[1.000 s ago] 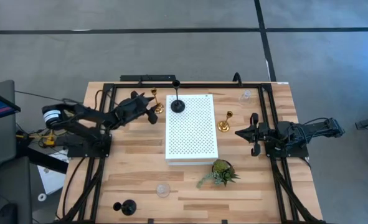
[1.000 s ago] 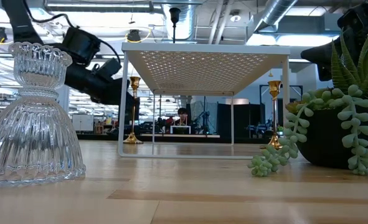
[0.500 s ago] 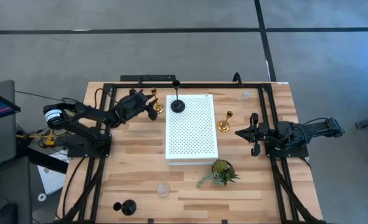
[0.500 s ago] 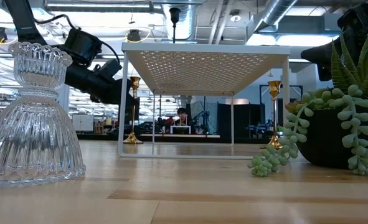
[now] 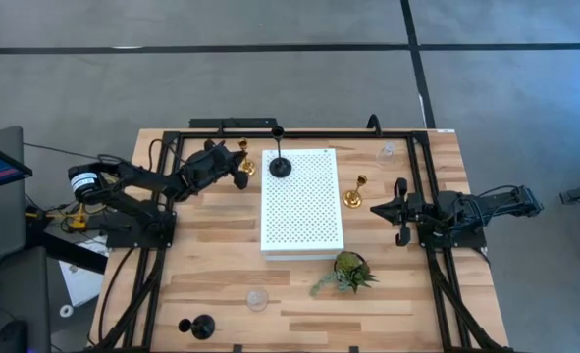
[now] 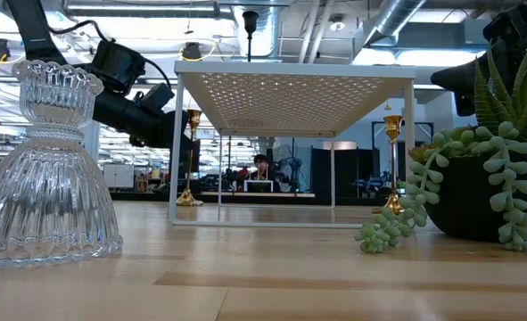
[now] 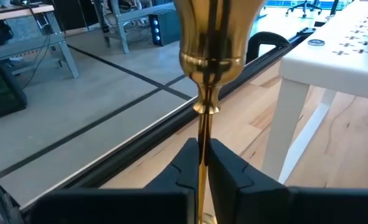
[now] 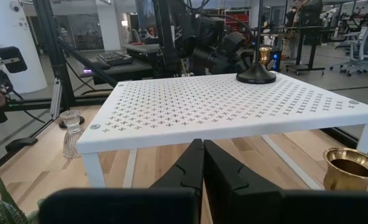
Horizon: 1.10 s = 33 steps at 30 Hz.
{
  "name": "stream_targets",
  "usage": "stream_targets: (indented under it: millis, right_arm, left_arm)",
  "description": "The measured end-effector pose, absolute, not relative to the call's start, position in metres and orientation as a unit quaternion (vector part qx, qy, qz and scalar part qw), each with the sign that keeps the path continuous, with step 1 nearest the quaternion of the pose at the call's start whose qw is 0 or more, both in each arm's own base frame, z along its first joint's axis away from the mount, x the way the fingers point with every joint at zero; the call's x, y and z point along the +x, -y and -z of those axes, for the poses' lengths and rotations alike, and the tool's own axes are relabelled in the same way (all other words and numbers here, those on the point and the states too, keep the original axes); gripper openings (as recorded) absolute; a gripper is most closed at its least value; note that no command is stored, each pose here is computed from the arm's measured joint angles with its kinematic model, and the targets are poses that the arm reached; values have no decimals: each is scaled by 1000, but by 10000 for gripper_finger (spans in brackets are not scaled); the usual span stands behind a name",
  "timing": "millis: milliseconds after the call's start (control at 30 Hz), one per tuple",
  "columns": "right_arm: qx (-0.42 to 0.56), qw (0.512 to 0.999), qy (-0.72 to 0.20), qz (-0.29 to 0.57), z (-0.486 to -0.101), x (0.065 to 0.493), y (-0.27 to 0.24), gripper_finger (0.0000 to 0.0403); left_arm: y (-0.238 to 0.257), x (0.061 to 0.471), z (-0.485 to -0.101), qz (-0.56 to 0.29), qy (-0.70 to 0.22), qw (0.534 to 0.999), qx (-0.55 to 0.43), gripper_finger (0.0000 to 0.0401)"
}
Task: Pick & Place candle stick holders
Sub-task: Put the left gold candle holder on the shelf
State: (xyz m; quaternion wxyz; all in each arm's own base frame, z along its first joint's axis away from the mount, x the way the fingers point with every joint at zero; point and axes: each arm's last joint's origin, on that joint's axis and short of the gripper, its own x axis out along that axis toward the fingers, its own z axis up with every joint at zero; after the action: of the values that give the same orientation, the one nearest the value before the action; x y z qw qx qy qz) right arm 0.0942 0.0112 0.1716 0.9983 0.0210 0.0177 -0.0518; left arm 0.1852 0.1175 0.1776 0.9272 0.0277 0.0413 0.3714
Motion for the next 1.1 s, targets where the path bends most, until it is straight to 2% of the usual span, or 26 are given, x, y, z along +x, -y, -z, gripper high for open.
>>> stream_targets:
  millis: [200, 400, 600, 733, 1100]
  right_arm:
    - [21, 998, -18, 52, -172, 94, -11, 1]
    - [21, 998, -18, 51, -172, 94, -11, 1]
    - [21, 998, -18, 52, -172, 94, -11, 1]
    - [21, 998, -18, 51, -172, 94, -11, 1]
    - [21, 998, -18, 51, -172, 94, -11, 1]
  left_arm:
    - [-111, 186, -181, -360, -36, 932, 29, 35]
    - [-102, 187, -189, -342, -16, 939, 32, 12]
    - [-91, 185, -201, -324, 12, 945, 35, 25]
    - [-86, 181, -205, -319, 1, 947, 32, 14]
    - [-76, 165, -210, -314, -18, 949, -34, 13]
